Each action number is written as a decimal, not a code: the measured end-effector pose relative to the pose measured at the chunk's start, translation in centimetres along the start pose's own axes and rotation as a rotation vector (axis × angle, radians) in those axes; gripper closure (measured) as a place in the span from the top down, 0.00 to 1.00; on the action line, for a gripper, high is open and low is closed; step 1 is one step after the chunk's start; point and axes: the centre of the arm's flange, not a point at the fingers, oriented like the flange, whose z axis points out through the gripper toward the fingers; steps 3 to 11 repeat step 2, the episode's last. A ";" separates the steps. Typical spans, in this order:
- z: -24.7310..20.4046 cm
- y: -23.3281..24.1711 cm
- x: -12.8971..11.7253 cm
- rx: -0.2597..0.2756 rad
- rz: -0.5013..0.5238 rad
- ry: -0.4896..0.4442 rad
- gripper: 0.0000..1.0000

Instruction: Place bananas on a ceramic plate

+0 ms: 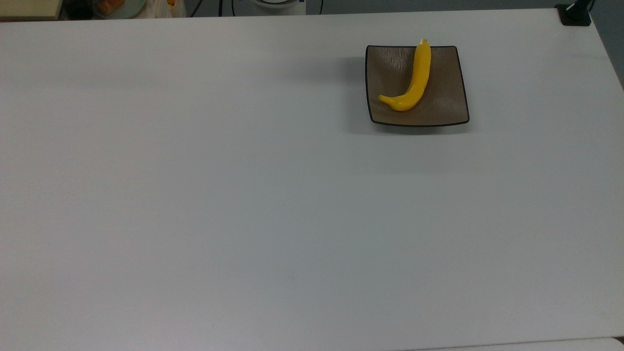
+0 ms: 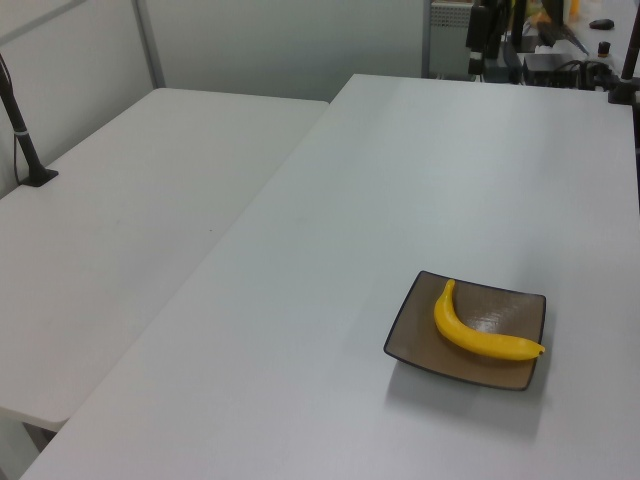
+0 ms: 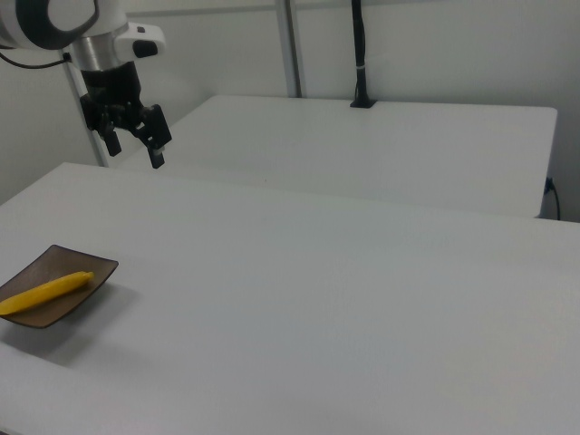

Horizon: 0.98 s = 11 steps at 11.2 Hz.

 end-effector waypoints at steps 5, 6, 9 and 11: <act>-0.3 0.5 0.4 0.043 -0.064 0.031 1.00; -0.3 0.5 0.4 0.043 -0.064 0.031 1.00; -0.3 0.5 0.4 0.043 -0.064 0.031 1.00; -0.3 0.5 0.4 0.043 -0.064 0.031 1.00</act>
